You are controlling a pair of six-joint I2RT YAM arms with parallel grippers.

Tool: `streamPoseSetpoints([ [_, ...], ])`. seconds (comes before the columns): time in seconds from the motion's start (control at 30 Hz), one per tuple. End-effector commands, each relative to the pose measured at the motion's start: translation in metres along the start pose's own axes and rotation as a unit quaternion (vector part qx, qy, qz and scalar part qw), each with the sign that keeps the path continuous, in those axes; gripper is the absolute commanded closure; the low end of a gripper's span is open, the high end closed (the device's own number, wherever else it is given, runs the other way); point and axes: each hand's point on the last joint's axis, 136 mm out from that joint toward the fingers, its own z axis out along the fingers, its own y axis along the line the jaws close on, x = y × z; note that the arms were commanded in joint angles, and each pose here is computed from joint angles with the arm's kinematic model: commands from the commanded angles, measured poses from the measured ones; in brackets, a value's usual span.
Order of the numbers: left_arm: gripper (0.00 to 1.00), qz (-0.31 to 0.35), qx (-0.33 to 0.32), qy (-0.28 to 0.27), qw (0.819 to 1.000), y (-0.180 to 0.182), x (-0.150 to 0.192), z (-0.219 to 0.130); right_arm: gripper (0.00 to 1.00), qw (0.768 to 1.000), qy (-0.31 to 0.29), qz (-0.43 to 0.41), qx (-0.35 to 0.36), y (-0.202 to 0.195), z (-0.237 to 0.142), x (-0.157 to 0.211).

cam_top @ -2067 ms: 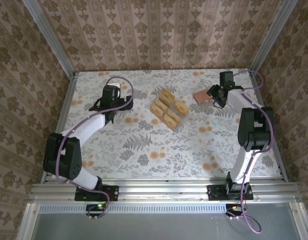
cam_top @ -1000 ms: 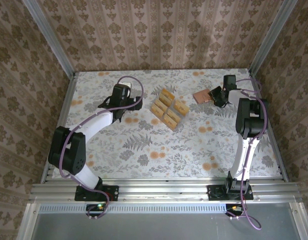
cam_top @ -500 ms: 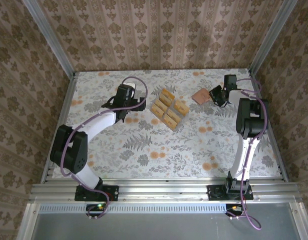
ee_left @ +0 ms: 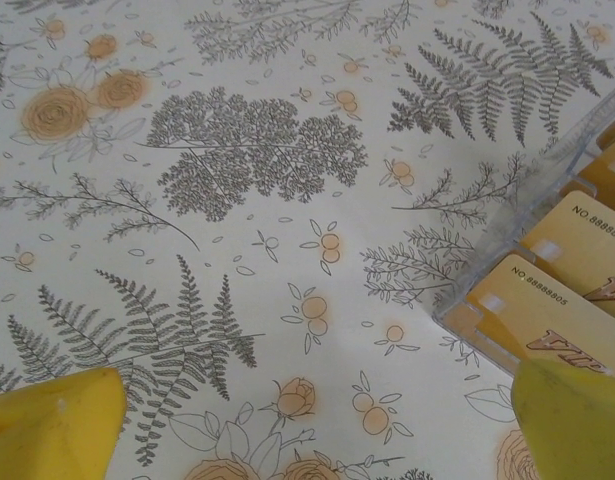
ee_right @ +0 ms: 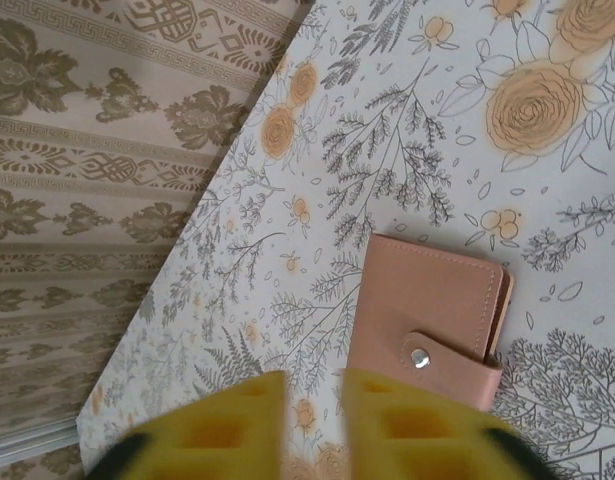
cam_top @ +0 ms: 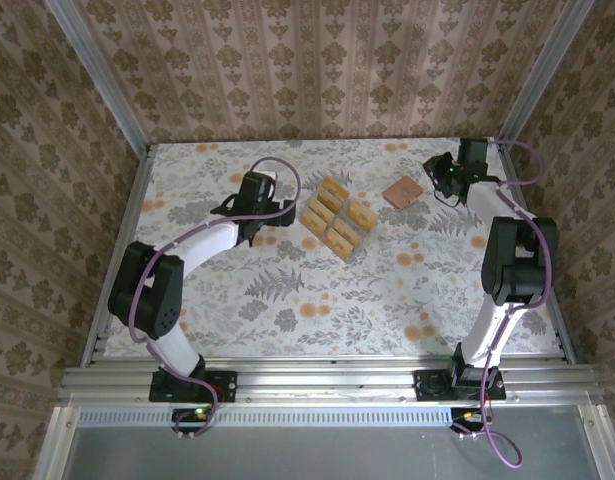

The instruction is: Put the credit cards into the card holder

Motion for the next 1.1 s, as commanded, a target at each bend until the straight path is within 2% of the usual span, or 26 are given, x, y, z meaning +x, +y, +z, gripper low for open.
streamPoseSetpoints([
  [0.0,0.00,0.000,0.004,-0.001,1.000,-0.006,-0.007,-0.001,0.49,0.999,0.014,-0.016,0.044,-0.022,0.017,0.006],
  [0.1,0.00,0.001,0.005,0.001,1.000,-0.008,-0.007,-0.002,0.43,0.998,0.029,-0.017,0.058,-0.034,0.033,0.009],
  [0.2,0.00,0.000,0.006,0.001,1.000,-0.009,-0.006,-0.002,0.41,0.997,0.042,-0.015,0.067,-0.046,0.047,0.013],
  [0.5,0.00,0.005,0.006,0.006,1.000,-0.012,-0.002,-0.002,0.42,0.995,0.054,-0.011,0.082,-0.071,0.071,0.015],
  [0.77,0.00,0.007,0.005,0.009,1.000,-0.013,0.000,-0.001,0.47,0.996,0.064,-0.012,0.058,-0.068,0.083,0.018],
  [1.07,0.00,0.009,0.007,0.008,1.000,-0.016,-0.001,-0.001,0.58,0.997,0.071,-0.015,0.029,-0.057,0.087,0.018],
])
